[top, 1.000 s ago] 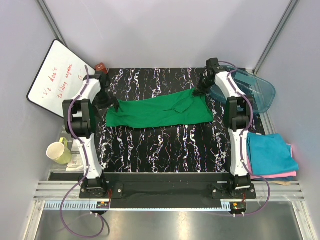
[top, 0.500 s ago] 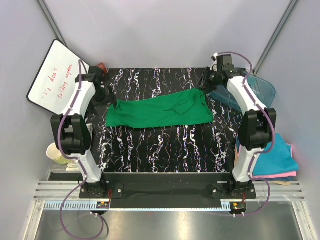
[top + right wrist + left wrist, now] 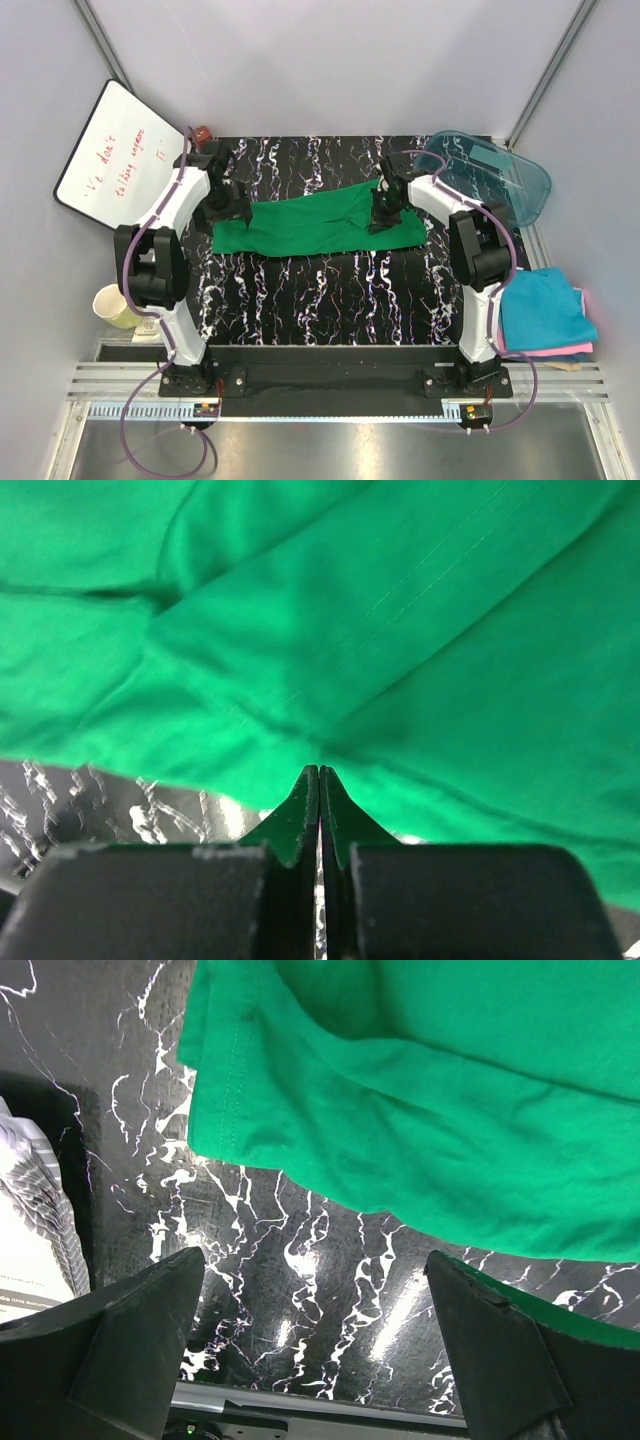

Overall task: Fold and stack the t-shirts
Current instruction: Rotate the tshirt 90 degrees

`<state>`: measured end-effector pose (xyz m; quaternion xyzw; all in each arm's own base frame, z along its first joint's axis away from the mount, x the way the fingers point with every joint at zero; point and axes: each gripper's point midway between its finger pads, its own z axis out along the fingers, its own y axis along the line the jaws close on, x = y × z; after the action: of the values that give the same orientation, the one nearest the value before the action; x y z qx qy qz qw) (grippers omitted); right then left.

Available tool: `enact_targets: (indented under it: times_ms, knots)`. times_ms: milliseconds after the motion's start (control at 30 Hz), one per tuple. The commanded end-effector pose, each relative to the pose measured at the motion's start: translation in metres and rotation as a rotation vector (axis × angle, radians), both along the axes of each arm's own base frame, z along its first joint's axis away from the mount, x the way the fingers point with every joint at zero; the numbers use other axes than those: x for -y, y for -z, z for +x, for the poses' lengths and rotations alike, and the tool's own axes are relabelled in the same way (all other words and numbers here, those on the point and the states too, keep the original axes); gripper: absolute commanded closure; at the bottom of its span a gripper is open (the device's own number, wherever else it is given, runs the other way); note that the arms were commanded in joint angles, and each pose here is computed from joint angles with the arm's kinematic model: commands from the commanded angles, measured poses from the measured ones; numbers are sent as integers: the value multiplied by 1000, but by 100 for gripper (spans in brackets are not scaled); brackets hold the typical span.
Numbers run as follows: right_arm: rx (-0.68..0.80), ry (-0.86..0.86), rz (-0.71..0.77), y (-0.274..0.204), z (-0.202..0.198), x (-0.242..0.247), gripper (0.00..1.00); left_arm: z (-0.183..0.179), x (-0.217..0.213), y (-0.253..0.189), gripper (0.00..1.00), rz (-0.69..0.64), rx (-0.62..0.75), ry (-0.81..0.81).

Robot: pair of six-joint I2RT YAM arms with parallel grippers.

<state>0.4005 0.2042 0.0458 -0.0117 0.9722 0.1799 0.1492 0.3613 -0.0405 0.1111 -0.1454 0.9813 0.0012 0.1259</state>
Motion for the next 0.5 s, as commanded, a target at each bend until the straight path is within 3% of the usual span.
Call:
enact_targets:
  times_ms: [0, 467]
  knots:
    - [42, 12, -50, -5, 25, 9, 100, 0, 2, 2, 1, -8, 6, 0]
    - [73, 54, -42, -2, 64, -3, 100, -6, -3, 8, 1, 17, -12, 5]
